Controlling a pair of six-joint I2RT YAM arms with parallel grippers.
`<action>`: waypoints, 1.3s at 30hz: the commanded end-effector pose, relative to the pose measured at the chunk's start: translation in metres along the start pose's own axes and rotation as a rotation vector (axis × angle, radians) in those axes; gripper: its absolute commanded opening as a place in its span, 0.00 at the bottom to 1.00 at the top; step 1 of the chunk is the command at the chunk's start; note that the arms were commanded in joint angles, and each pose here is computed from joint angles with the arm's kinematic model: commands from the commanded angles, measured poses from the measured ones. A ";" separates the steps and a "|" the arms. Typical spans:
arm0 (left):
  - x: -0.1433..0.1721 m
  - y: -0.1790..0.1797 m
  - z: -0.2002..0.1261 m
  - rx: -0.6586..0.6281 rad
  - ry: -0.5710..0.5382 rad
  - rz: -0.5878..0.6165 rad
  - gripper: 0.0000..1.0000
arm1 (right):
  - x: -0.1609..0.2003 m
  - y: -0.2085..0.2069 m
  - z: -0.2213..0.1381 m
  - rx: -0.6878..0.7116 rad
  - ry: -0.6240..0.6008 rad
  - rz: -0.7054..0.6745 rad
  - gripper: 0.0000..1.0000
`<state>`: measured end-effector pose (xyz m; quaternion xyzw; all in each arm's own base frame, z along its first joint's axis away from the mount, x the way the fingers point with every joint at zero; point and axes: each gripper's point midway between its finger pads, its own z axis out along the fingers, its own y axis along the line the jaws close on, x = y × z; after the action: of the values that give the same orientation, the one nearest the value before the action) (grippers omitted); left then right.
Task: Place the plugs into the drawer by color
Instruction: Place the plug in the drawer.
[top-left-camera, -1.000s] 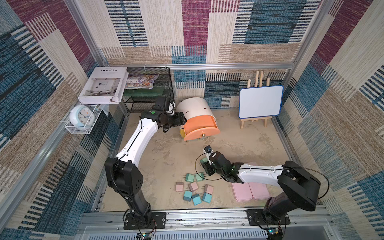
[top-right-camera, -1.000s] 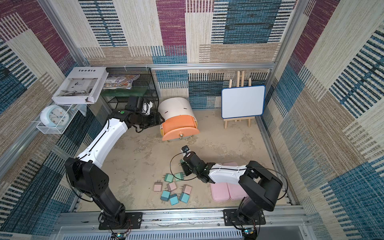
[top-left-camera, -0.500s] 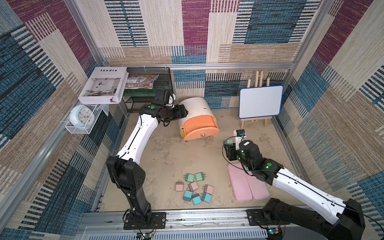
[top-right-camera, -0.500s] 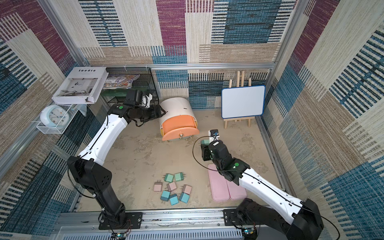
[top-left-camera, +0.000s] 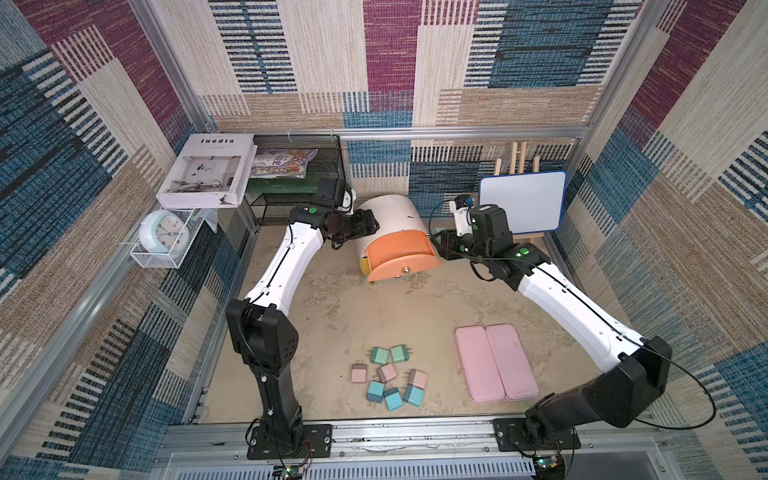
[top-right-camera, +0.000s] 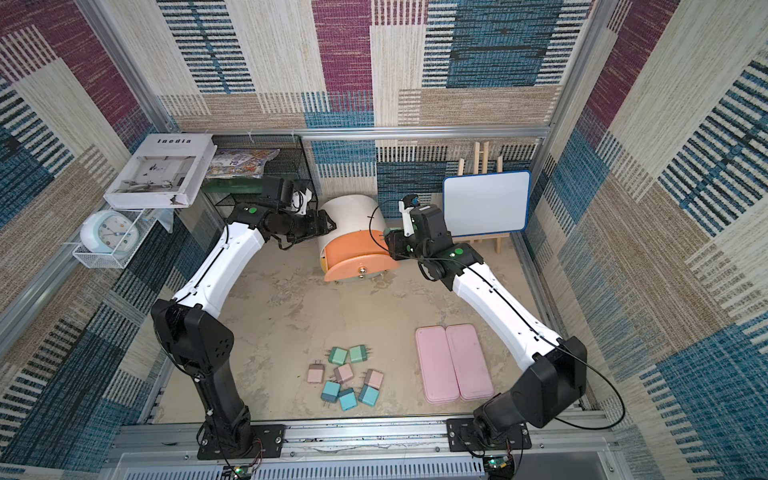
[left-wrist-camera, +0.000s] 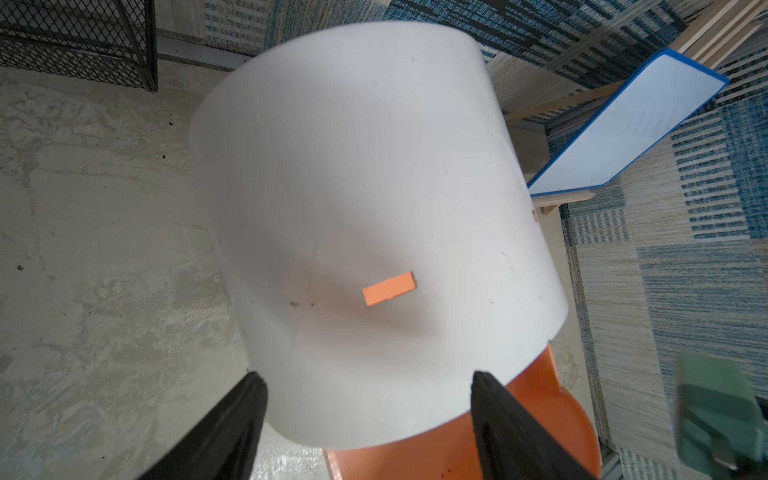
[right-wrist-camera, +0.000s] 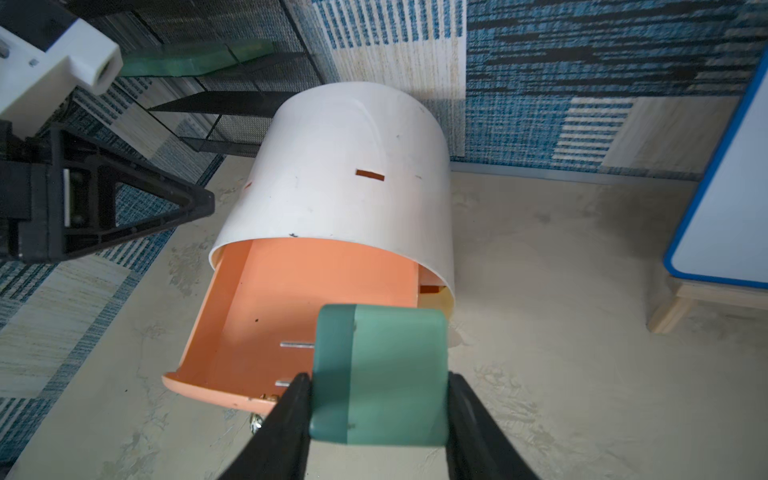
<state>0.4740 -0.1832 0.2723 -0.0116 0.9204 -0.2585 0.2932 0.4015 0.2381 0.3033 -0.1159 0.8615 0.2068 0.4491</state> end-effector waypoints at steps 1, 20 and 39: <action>0.004 0.003 0.000 -0.004 0.015 0.009 0.81 | 0.007 0.008 0.016 -0.050 0.074 -0.008 0.48; 0.014 0.009 0.006 -0.005 0.048 -0.008 0.81 | 0.024 -0.002 0.084 -0.008 0.137 -0.046 0.48; 0.018 0.012 0.006 -0.015 0.054 -0.007 0.81 | 0.003 0.001 0.090 0.063 0.039 -0.080 0.69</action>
<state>0.4674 -0.1807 0.2510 -0.0135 0.9290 -0.2560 0.2670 0.4622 0.2786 0.2404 -0.1401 0.8806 0.1547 0.4254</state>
